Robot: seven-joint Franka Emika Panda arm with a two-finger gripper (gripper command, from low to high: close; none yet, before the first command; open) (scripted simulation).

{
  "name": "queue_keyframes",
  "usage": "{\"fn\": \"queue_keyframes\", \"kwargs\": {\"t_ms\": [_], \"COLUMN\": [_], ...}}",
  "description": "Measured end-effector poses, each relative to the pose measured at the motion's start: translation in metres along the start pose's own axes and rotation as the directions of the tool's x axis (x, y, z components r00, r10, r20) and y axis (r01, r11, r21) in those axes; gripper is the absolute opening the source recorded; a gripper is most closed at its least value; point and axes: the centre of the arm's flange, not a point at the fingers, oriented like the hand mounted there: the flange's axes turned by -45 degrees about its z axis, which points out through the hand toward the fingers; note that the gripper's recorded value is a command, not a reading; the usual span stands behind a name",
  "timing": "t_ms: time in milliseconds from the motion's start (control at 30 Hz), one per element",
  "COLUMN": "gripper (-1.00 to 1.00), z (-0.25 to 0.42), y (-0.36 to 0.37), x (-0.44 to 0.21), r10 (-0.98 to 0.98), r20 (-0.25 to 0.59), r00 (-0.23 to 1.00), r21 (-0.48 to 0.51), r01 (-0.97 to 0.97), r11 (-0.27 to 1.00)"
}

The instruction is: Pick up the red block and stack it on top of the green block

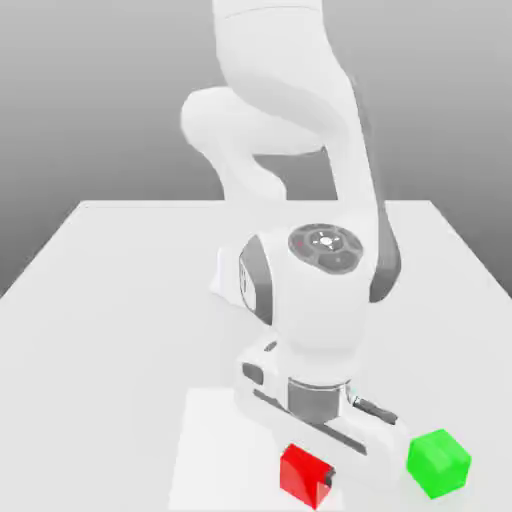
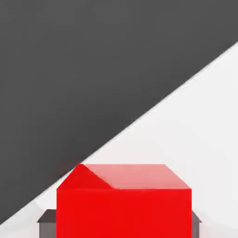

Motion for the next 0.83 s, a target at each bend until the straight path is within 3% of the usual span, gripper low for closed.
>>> {"fn": "queue_keyframes", "kwargs": {"t_ms": [233,500,667,700,833], "gripper": [-1.00,-1.00,-1.00,1.00,1.00], "z": [-0.056,-0.093,-0.052,-0.041,-0.041], "y": [-0.002,-0.095,-0.111,-0.111,-0.111], "x": [-0.001,-0.093,-0.113,-0.114,-0.114], "r10": [0.002,0.057,0.070,0.069,0.069], "r20": [0.001,0.002,0.001,0.001,0.001], "r00": [1.000,0.998,0.998,0.998,0.998], "r21": [-0.001,-0.001,0.001,0.000,0.000], "r01": [-0.002,-0.057,-0.070,-0.069,-0.069], "r11": [1.000,0.998,0.998,0.998,0.998]}}
